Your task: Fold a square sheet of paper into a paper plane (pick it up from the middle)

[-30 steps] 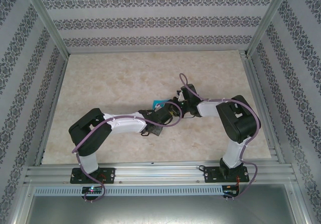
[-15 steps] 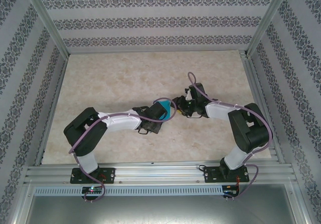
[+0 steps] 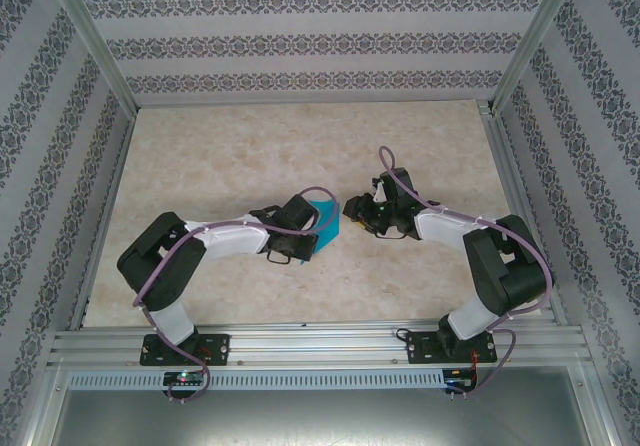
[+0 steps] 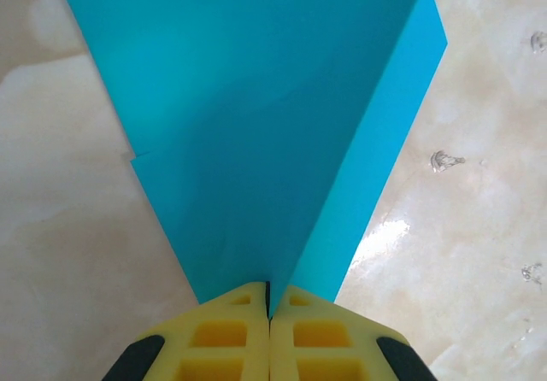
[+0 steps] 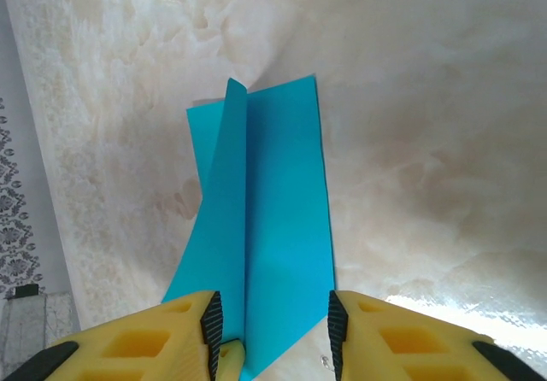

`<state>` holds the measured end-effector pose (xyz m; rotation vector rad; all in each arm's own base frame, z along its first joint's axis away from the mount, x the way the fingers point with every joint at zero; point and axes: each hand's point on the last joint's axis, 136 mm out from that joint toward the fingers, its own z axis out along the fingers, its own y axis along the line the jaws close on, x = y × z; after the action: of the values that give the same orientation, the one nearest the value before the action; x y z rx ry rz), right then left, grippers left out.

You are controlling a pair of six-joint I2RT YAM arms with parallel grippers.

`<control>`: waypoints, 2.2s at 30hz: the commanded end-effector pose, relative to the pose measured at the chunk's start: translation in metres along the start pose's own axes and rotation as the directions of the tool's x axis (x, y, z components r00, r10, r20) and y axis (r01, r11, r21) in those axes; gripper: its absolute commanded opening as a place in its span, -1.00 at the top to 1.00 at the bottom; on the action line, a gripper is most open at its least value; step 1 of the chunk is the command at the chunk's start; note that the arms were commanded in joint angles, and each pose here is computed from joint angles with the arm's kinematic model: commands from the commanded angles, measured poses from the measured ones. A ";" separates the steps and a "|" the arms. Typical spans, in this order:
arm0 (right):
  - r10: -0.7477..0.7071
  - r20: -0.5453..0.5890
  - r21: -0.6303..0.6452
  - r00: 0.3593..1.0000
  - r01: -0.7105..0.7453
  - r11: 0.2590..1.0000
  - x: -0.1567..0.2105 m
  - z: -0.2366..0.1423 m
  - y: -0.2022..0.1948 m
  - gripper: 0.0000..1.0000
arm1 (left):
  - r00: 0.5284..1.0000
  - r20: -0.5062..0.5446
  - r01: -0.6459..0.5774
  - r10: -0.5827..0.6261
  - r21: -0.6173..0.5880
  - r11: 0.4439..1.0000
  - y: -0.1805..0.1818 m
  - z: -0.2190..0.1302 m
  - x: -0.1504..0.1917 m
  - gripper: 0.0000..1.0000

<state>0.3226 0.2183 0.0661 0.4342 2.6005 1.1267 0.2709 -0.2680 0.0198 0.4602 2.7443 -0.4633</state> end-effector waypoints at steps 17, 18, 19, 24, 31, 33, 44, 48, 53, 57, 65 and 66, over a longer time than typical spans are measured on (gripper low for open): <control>-0.127 -0.096 -0.127 0.987 0.115 0.985 0.038 0.040 0.048 0.69 | 0.978 -0.077 0.208 -0.194 0.385 0.899 -0.002 -0.008 -0.005 0.86; -0.125 -0.099 -0.133 0.987 0.112 0.985 0.038 0.042 0.050 0.69 | 0.976 -0.085 0.216 -0.198 0.393 0.894 -0.002 -0.008 -0.005 0.86; -0.127 -0.101 -0.136 0.987 0.113 0.984 0.039 0.044 0.051 0.70 | 0.975 -0.093 0.222 -0.201 0.399 0.890 -0.001 -0.008 -0.005 0.86; -0.132 -0.106 -0.152 0.986 0.115 0.982 0.040 0.049 0.058 0.69 | 0.969 -0.130 0.246 -0.211 0.420 0.873 0.001 -0.006 -0.004 0.87; -0.129 -0.120 -0.171 0.984 0.107 0.979 0.038 0.058 0.064 0.69 | 0.955 -0.146 0.295 -0.257 0.421 0.857 0.009 -0.003 -0.003 0.88; -0.126 -0.125 -0.168 0.984 0.104 0.980 0.038 0.061 0.064 0.69 | 0.947 -0.158 0.322 -0.281 0.417 0.850 0.012 -0.001 -0.002 0.89; -0.102 -0.150 -0.145 0.983 0.081 0.986 0.035 0.077 0.057 0.69 | 0.913 -0.230 0.404 -0.336 0.396 0.825 0.017 0.008 0.010 0.90; -0.093 -0.157 -0.142 0.983 0.070 0.987 0.034 0.082 0.054 0.68 | 0.903 -0.239 0.425 -0.357 0.379 0.822 0.020 0.011 0.014 0.90; -0.091 -0.164 -0.139 0.982 0.069 0.988 0.035 0.084 0.051 0.68 | 0.902 -0.229 0.428 -0.365 0.378 0.821 0.022 0.011 0.013 0.78; -0.090 -0.166 -0.140 0.982 0.067 0.988 0.035 0.083 0.051 0.68 | 0.911 -0.207 0.412 -0.358 0.393 0.822 0.019 0.007 0.008 0.66; -0.089 -0.173 -0.140 0.981 0.065 0.988 0.035 0.084 0.050 0.68 | 0.917 -0.147 0.397 -0.371 0.422 0.815 0.017 -0.004 -0.005 0.56; -0.087 -0.174 -0.138 0.981 0.063 0.988 0.035 0.085 0.049 0.68 | 0.917 -0.140 0.397 -0.374 0.425 0.814 0.017 -0.005 -0.006 0.55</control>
<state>0.3260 0.3123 0.0388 0.2322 2.6567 1.3238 0.2743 -0.2627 0.0237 0.0511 2.7910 -1.2795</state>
